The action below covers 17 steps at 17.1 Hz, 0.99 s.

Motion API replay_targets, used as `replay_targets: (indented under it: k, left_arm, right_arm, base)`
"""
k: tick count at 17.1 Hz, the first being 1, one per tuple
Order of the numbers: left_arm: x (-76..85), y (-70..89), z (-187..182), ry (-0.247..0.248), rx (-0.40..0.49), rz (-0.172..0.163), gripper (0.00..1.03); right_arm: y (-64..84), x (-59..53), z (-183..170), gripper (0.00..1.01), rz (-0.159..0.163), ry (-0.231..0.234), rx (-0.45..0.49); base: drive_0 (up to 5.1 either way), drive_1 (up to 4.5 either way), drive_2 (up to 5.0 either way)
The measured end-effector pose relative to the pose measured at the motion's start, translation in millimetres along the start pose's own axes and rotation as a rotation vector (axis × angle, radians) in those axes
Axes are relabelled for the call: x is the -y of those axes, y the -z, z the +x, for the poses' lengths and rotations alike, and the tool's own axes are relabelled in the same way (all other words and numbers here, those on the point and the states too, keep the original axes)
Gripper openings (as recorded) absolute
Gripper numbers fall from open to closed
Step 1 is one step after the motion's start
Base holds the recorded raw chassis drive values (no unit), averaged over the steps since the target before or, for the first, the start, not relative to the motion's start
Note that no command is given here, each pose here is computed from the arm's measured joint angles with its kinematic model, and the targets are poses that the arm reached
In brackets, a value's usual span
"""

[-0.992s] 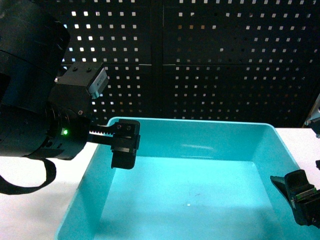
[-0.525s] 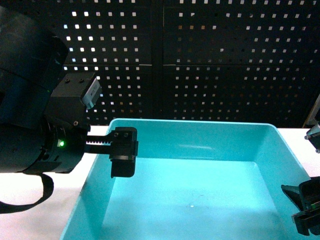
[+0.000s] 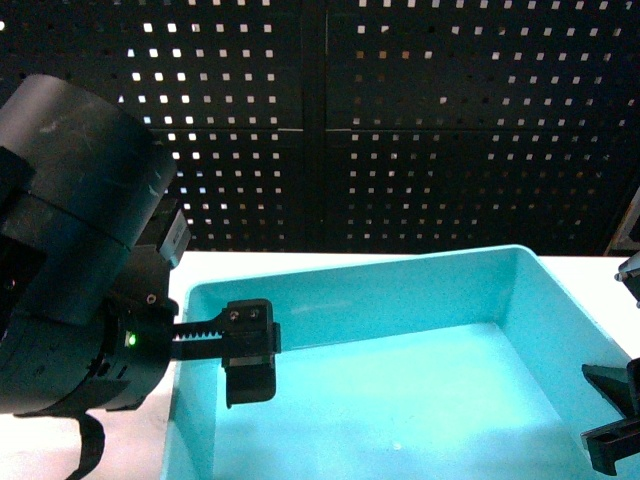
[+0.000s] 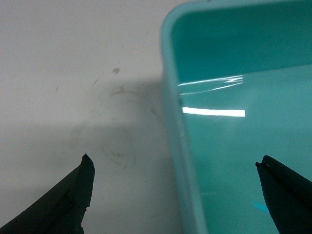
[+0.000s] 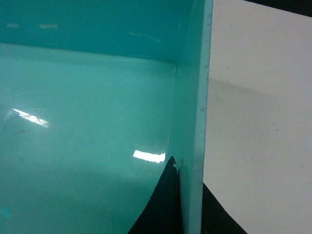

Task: Stack blue boxes stably on right

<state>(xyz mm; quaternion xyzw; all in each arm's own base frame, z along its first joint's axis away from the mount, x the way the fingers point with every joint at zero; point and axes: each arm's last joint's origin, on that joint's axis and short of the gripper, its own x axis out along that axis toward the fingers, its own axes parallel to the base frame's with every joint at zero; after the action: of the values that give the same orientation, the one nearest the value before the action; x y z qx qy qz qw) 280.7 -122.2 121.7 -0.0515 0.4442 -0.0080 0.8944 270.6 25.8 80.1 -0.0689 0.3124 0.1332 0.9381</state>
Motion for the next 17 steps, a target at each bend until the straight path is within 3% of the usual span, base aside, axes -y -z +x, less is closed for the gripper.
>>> replay_targets:
  k: [3, 7, 11, 17]
  left_arm:
    - [3.0, 11.6, 2.5, -0.013, -0.054, -0.075, 0.98]
    - [11.7, 20.4, 5.1, 0.014, -0.097, -0.134, 0.98]
    - [16.6, 20.5, 5.5, 0.004, -0.089, -0.167, 0.59]
    - [19.3, 17.3, 4.6, 0.003, -0.075, -0.158, 0.03]
  right_arm:
    - [1.7, 0.1, 0.1, 0.02, -0.002, 0.007, 0.006]
    - [3.7, 0.5, 1.2, 0.02, -0.01, 0.014, 0.008]
    - [6.3, 6.5, 1.9, 0.02, -0.003, 0.027, 0.012]
    - [8.5, 14.3, 1.6, 0.02, 0.011, 0.044, 0.038]
  base:
    - [0.0, 0.0, 0.0]
    - [0.0, 0.0, 0.0]
    - [0.0, 0.0, 0.0]
    - [0.0, 0.0, 0.0]
